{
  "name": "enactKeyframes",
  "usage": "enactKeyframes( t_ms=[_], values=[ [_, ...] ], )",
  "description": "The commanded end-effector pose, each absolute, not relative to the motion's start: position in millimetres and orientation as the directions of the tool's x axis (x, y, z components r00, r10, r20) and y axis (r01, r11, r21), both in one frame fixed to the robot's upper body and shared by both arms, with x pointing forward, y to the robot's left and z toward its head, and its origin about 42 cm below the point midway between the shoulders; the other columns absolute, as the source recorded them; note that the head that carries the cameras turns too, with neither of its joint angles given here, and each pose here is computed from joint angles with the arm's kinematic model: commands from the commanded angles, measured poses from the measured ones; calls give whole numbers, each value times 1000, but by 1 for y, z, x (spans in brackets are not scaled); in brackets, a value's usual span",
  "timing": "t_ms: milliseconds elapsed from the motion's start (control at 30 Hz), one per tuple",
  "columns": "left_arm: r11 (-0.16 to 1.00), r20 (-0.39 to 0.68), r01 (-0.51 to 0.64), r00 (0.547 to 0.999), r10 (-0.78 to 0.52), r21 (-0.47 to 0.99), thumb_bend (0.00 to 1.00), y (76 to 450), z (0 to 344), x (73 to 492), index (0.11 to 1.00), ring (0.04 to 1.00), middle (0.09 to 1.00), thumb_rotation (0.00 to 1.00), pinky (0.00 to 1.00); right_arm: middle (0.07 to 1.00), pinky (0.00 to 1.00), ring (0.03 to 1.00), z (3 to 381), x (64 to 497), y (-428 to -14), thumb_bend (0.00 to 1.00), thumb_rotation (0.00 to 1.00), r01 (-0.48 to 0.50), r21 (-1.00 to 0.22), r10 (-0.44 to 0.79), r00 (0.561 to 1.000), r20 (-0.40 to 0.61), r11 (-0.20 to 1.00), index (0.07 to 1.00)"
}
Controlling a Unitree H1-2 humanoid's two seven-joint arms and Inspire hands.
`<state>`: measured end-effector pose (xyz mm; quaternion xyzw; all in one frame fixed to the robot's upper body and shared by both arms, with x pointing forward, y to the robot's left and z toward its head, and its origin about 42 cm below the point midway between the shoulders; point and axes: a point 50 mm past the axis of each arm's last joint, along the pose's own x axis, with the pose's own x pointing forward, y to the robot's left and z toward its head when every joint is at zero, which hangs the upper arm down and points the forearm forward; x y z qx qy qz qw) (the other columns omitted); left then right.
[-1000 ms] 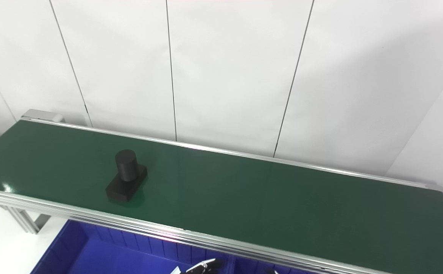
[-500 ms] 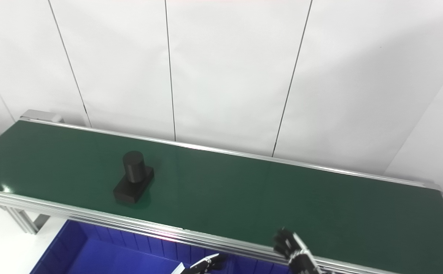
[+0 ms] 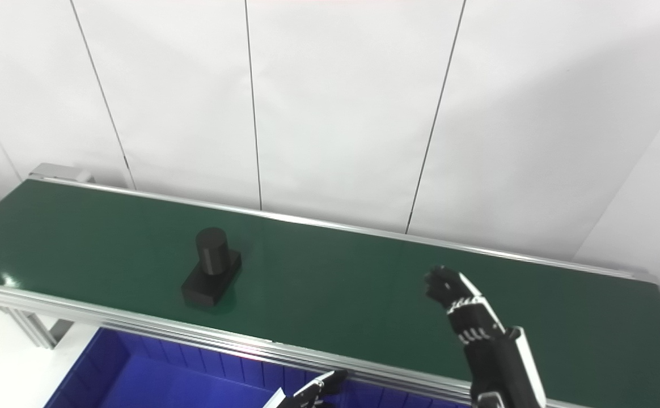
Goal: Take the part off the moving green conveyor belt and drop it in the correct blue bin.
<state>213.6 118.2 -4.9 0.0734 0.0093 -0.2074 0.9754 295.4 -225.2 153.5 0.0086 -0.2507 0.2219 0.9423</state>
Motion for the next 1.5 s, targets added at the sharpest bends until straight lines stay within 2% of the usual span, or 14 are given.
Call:
enactKeyframes(
  t_ms=[0, 233, 367, 533, 800, 933, 1067, 1167, 1267, 1333, 1467],
  values=[
    [907, 30, 402, 912, -409, 127, 989, 110, 8, 219, 907, 909, 935, 950, 817, 897, 879, 892, 165, 315, -220, 879, 701, -417, -108, 406, 742, 534, 903, 884],
    [902, 34, 410, 908, -418, 137, 957, 107, 9, 214, 904, 904, 935, 963, 827, 891, 846, 881, 165, 361, -200, 858, 640, -400, -134, 409, 757, 509, 907, 878],
    [906, 39, 402, 911, -410, 132, 967, 108, 10, 214, 900, 903, 935, 957, 818, 878, 848, 875, 162, 380, -182, 875, 657, -409, -110, 408, 775, 483, 906, 869],
    [912, 48, 391, 916, -399, 128, 979, 111, 12, 213, 906, 918, 939, 955, 840, 905, 854, 897, 157, 398, -150, 889, 656, -433, -72, 419, 797, 436, 898, 882],
    [917, 60, 373, 921, -385, 144, 989, 110, 14, 214, 905, 913, 938, 967, 827, 900, 853, 893, 146, 419, -111, 935, 655, -474, -131, 489, 807, 332, 871, 881],
    [918, 58, 370, 923, -381, 141, 989, 105, 13, 213, 904, 912, 937, 962, 826, 915, 868, 906, 138, 430, -105, 931, 653, -502, -191, 537, 797, 278, 844, 892],
    [918, 55, 377, 921, -386, 125, 994, 98, 12, 208, 899, 912, 935, 950, 829, 923, 857, 904, 134, 437, -106, 879, 605, -529, -242, 578, 783, 230, 813, 901],
    [917, 73, 378, 918, -389, 131, 999, 91, 16, 206, 891, 908, 928, 948, 826, 914, 844, 890, 135, 439, -112, 907, 578, -519, -288, 583, 782, 222, 805, 894],
    [917, 85, 377, 917, -389, 133, 989, 87, 19, 205, 898, 905, 926, 949, 835, 900, 805, 863, 136, 438, -115, 940, 501, -492, -321, 570, 789, 227, 809, 886],
    [913, 87, 381, 914, -395, 144, 980, 86, 18, 205, 892, 903, 924, 947, 833, 900, 791, 853, 136, 438, -116, 929, 478, -478, -329, 560, 797, 227, 814, 888],
    [906, 90, 383, 911, -403, 178, 963, 86, 17, 205, 888, 894, 917, 952, 833, 894, 800, 848, 132, 439, -116, 927, 430, -450, -318, 527, 821, 222, 835, 888]
  ],
)
